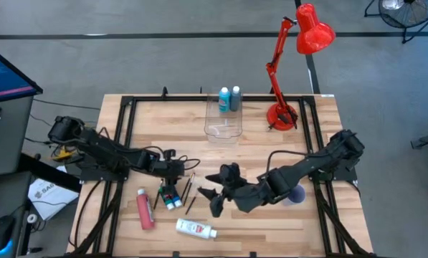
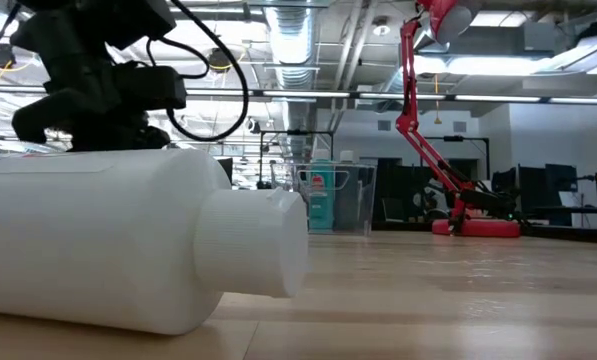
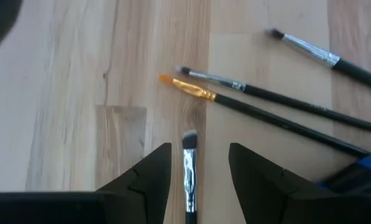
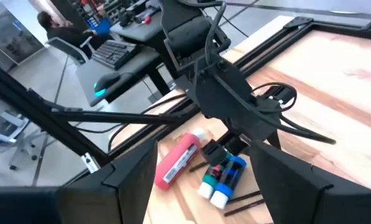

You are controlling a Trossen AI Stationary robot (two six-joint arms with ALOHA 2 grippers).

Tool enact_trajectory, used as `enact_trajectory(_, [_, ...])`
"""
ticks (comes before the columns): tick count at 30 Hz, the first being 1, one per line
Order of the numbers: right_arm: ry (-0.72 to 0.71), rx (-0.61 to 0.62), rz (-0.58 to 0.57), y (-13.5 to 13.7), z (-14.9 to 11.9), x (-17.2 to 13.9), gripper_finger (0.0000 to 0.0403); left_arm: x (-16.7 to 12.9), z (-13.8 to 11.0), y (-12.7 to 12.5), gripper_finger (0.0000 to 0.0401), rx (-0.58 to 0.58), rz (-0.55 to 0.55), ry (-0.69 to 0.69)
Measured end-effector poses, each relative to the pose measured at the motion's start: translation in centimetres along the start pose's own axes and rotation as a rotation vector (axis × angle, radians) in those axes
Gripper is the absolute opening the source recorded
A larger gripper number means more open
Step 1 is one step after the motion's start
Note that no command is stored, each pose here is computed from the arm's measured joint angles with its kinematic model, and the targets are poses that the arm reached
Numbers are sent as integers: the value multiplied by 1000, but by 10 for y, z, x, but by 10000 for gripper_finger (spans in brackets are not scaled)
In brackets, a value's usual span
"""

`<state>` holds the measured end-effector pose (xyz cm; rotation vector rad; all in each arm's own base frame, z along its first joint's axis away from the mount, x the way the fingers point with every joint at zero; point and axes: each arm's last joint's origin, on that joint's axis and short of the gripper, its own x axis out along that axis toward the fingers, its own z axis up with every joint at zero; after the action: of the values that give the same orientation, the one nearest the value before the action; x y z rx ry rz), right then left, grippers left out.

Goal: Pick & Place Paint Supplies
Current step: Put the silver paintbrush into the purple cup

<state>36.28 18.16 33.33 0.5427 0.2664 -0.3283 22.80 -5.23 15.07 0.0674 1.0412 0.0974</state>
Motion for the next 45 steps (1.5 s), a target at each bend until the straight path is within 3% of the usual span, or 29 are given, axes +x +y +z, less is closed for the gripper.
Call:
enact_trajectory(9, [1, 1, -2, -12, -5, -2, 249, 8, -1, -2, 155, 6, 6, 20])
enact_trajectory(17, [121, -92, 11, -23, -5, 6, 249, 8, 0, -1, 155, 6, 33, 8])
enact_trajectory(22, [128, -29, 18, -24, -3, 9, 249, 8, 0, 0, 155, 6, 48, 4])
enact_trajectory(35, [140, -153, 243, -22, 15, 20, 249, 8, 0, 0, 155, 6, 49, 7])
enact_trajectory(38, [117, -143, 335, -23, 20, 25, 249, 8, -1, 0, 155, 8, 50, 13])
enact_trajectory(45, [2, -45, 463, -43, 2, 36, 249, 7, -3, 0, 155, 14, 55, 33])
